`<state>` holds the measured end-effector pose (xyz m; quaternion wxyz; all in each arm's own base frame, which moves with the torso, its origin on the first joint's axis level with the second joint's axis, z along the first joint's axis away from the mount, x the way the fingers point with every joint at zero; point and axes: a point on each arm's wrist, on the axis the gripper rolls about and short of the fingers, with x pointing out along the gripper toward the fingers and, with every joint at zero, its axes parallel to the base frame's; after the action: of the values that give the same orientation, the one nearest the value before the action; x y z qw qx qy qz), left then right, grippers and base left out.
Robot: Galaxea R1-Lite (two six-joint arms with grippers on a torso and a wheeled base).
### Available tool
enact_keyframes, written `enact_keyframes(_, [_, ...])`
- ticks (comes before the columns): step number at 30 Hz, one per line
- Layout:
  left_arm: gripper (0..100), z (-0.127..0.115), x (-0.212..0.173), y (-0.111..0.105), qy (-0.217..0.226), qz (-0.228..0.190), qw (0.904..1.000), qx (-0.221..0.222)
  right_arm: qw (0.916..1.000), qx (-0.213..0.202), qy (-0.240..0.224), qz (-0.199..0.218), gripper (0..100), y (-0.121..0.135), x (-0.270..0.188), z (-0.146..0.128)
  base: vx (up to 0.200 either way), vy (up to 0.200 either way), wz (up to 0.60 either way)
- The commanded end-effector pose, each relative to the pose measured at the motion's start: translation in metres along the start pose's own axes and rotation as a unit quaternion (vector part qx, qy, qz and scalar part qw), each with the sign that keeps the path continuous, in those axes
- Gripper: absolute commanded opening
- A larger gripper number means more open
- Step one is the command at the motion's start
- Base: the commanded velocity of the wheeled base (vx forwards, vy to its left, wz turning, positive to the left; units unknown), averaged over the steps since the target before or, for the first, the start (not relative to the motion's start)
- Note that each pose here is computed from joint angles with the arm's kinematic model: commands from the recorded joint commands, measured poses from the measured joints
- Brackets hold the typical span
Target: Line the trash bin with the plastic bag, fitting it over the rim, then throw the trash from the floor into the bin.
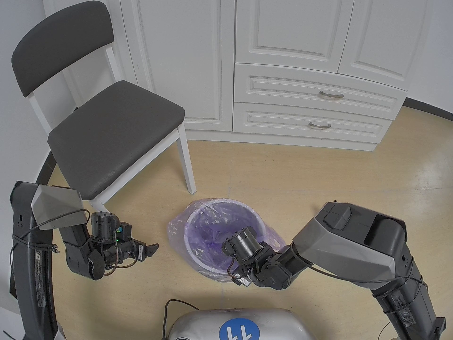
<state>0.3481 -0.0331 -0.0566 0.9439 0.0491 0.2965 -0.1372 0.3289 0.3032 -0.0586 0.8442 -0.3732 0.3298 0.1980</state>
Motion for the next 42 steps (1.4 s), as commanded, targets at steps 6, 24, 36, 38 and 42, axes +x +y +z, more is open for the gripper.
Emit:
enact_keyframes(6, [100, 0.02, 0.041, 0.008, 0.043, -0.009, 0.999, -0.005, 0.9988, 0.012, -0.047, 0.003, 100, -0.006, -0.047, 0.001, 0.0, 0.0, 0.0])
enact_keyframes(24, [100, 0.051, 0.082, -0.004, 0.124, 0.033, 0.9904, 0.052, 0.9795, 0.133, -0.14, -0.058, 100, -0.058, -0.094, -0.058, 0.0, 0.0, 0.0])
enact_keyframes(36, [100, 0.074, 0.101, -0.016, 0.161, 0.023, 0.9825, 0.091, 0.9605, 0.212, -0.162, -0.08, 100, -0.109, -0.07, -0.081, 0.0, 0.0, 0.0])
enact_keyframes(38, [100, 0.078, 0.106, -0.02, 0.169, 0.018, 0.981, 0.094, 0.9589, 0.219, -0.162, -0.081, 100, -0.117, -0.067, -0.085, 0.0, 0.0, 0.0])
enact_keyframes(42, [100, 0.078, 0.129, -0.03, 0.182, 0.013, 0.9777, 0.105, 0.9548, 0.239, -0.15, -0.094, 100, -0.143, -0.049, -0.095, 0.0, 0.0, 0.0])
